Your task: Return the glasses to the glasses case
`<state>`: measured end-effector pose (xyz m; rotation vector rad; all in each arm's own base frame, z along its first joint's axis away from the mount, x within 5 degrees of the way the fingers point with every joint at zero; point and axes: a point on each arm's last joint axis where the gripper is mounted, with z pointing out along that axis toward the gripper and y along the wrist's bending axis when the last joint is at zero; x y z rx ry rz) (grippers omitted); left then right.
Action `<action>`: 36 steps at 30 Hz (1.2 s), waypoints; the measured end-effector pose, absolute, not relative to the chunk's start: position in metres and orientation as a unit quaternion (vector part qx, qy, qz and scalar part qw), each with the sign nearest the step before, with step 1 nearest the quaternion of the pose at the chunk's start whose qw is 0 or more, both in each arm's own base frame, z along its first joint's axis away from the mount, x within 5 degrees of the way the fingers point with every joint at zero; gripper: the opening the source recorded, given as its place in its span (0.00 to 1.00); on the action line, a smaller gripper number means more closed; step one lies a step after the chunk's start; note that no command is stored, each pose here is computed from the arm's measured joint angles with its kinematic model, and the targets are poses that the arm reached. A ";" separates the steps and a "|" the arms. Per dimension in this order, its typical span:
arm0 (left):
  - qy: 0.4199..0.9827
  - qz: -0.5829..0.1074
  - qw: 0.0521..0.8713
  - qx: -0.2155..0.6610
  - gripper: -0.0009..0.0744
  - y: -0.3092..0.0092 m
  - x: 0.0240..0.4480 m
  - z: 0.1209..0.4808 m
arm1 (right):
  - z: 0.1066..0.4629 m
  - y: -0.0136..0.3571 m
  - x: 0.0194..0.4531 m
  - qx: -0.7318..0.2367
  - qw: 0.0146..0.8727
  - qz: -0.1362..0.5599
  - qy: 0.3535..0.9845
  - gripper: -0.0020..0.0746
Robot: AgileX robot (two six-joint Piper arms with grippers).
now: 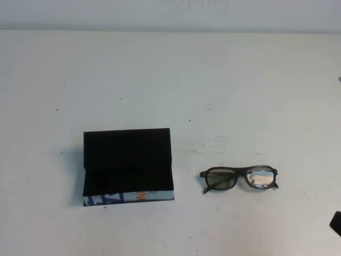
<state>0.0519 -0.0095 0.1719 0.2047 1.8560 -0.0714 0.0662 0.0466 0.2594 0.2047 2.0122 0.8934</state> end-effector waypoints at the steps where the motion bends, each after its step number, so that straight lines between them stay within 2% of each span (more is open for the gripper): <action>1: 0.799 -0.031 0.594 0.088 0.01 -0.010 0.052 0.172 | 0.260 0.048 0.071 0.072 0.424 0.350 0.832 0.01; 6: 0.799 -0.031 0.594 0.088 0.01 -0.010 0.052 0.172 | 0.276 0.047 0.097 -0.002 0.336 0.279 0.900 0.01; 10: 0.799 -0.031 0.594 0.088 0.01 -0.010 0.052 0.172 | 0.291 0.049 0.121 -0.059 0.313 0.261 0.911 0.01; 14: 0.799 -0.031 0.594 0.088 0.01 -0.010 0.052 0.172 | 0.308 0.054 0.146 -0.114 0.306 0.251 0.911 0.01; 18: 0.799 -0.031 0.594 0.088 0.01 -0.010 0.052 0.172 | 0.320 0.075 0.170 -0.225 0.284 0.226 0.904 0.01; 26: 0.799 -0.031 0.594 0.088 0.01 -0.010 0.052 0.172 | 0.309 0.130 0.218 -0.419 0.202 0.155 0.872 0.01; 29: 0.799 -0.031 0.594 0.088 0.01 -0.010 0.052 0.172 | 0.296 0.142 0.238 -0.474 0.168 0.139 0.853 0.07; 36: 0.799 -0.031 0.594 0.088 0.01 -0.010 0.052 0.172 | 0.269 0.152 0.275 -0.607 0.115 0.083 0.782 0.33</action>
